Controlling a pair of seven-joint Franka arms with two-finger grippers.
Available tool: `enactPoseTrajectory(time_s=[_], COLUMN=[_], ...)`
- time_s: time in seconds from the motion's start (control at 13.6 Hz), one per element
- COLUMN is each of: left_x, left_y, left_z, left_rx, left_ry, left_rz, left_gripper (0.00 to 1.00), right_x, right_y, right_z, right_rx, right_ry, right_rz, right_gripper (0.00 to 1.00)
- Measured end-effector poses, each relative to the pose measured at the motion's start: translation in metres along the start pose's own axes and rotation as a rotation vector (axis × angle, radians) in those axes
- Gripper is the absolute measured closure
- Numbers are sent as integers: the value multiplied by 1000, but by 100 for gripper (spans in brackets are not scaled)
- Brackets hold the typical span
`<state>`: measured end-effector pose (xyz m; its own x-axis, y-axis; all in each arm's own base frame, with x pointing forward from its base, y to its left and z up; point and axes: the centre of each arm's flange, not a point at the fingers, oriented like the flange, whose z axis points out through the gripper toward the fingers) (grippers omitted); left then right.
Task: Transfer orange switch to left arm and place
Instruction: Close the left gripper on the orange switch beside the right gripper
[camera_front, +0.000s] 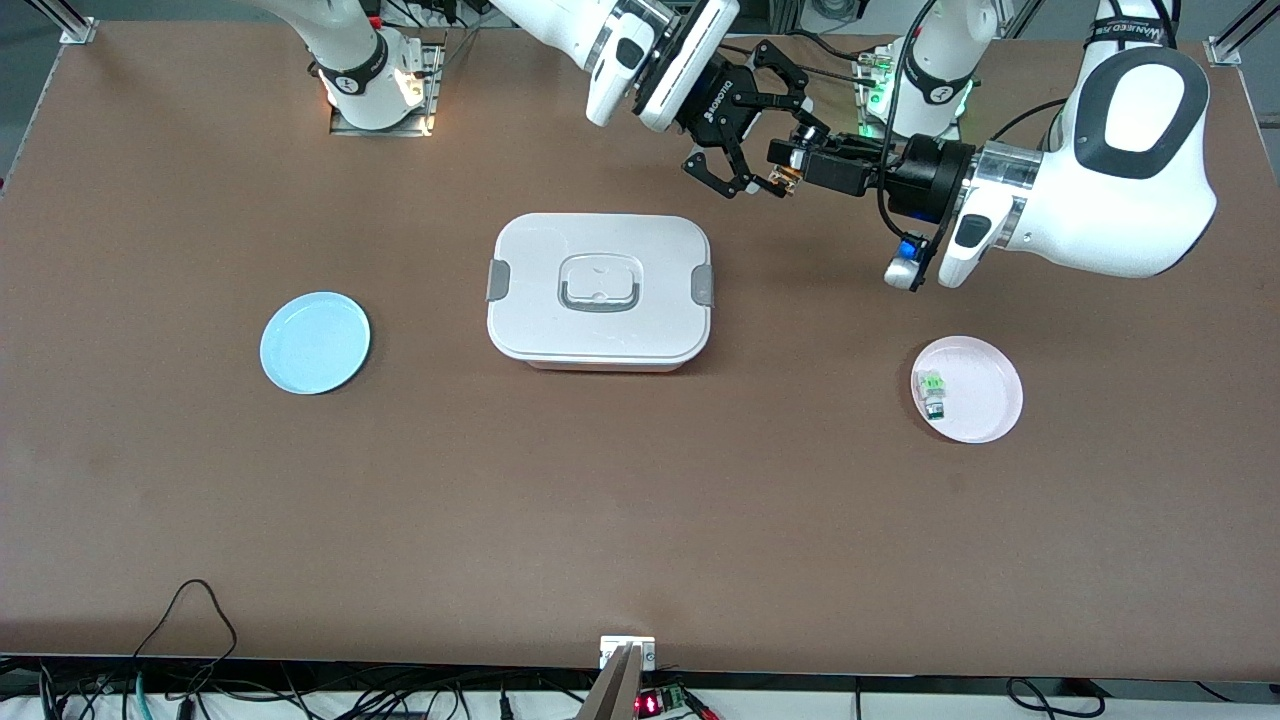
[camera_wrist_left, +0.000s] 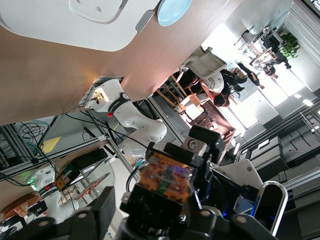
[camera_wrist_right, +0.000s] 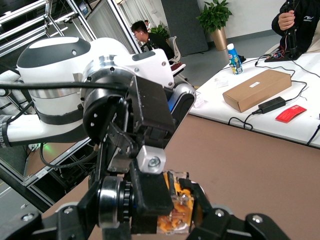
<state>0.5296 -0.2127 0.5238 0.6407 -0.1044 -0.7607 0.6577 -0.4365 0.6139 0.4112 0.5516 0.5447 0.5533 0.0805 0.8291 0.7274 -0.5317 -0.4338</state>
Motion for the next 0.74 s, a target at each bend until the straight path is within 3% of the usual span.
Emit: enactPoseTrajectory(time_s=[0.07,0.15,0.74], left_x=[0,0,-1], left_y=[0,0,1], left_z=[0,0,-2], left_rx=[-2,-2,-5], left_ry=[0,0,4], left_rz=[6,7,13], left_gripper=[52,54,55], right_x=[0,0,1], right_y=[-1,-1,-1], right_z=[0,1,1], right_rx=[1,0,2], right_ry=[2,3,6], right_rz=[15,24,31], right_gripper=[26,26,26])
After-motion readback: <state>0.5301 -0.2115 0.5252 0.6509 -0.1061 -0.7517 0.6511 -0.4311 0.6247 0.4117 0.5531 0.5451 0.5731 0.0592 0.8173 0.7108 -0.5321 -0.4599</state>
